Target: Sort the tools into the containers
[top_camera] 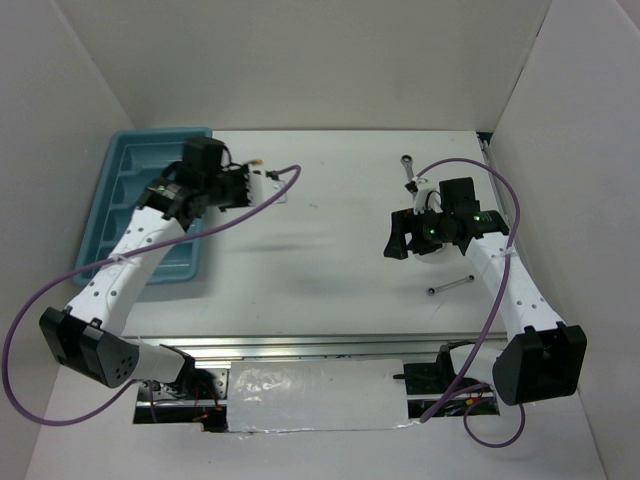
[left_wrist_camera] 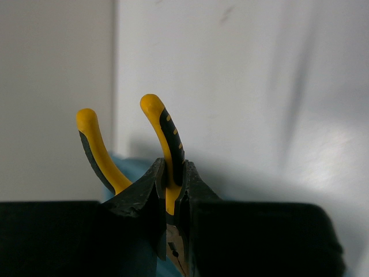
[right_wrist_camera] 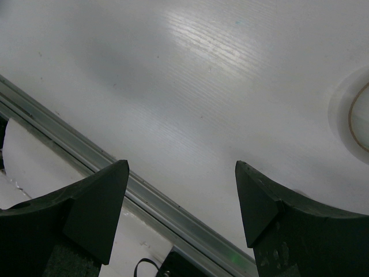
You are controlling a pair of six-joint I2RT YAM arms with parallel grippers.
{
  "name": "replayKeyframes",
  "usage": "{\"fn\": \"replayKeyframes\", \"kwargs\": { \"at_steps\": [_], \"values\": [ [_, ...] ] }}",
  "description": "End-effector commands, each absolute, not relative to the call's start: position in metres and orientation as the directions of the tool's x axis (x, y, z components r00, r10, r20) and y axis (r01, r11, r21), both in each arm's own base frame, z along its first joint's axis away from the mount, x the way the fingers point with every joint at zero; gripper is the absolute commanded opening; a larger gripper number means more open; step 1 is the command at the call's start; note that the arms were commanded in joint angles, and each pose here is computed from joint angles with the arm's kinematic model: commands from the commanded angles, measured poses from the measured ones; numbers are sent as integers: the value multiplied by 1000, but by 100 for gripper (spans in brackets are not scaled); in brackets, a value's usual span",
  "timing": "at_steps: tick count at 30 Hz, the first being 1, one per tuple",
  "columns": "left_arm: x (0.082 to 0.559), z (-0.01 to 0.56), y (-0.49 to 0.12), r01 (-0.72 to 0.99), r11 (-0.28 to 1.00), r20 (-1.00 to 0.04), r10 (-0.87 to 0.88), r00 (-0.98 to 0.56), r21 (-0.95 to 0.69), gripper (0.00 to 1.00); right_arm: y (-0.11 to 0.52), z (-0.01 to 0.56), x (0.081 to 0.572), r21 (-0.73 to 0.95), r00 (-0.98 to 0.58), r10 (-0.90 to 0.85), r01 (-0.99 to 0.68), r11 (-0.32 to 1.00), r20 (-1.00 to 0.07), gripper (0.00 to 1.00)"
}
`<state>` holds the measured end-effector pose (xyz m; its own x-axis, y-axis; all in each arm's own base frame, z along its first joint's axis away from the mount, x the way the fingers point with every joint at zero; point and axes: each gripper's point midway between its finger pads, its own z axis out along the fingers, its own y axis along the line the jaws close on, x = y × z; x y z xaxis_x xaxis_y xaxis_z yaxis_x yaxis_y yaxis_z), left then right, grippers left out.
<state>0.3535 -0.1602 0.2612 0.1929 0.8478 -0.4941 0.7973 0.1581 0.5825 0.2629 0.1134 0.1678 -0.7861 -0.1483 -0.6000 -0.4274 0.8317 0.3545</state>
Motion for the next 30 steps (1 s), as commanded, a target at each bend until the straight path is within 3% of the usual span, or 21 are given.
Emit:
{"fn": "replayKeyframes", "kwargs": {
  "at_steps": [1,4,6,13,20,27,30],
  "values": [
    [378,286,-111,691,-85,-265,884,385,718,0,119,180,269,348,-763,-163,-460,817,-626,82],
    [421,290,-46,683,-85,-211,917,339,726,0,119,176,271,352,-769,-162,-456,817,-618,82],
    [457,295,-2,679,-23,-242,925,294,734,0,119,175,272,350,-770,-164,-455,819,-617,82],
    [549,269,90,529,-102,-136,911,390,842,0,117,166,271,354,-788,-163,-438,826,-594,82],
    [605,233,110,496,-84,-113,928,354,864,0,114,159,272,357,-803,-160,-421,834,-575,82],
    [630,195,117,504,-115,-80,934,349,856,0,113,151,271,363,-817,-162,-411,836,-554,82],
    [638,184,119,523,-70,-121,939,323,849,8,113,150,272,370,-825,-160,-406,836,-543,82]
  ]
}}
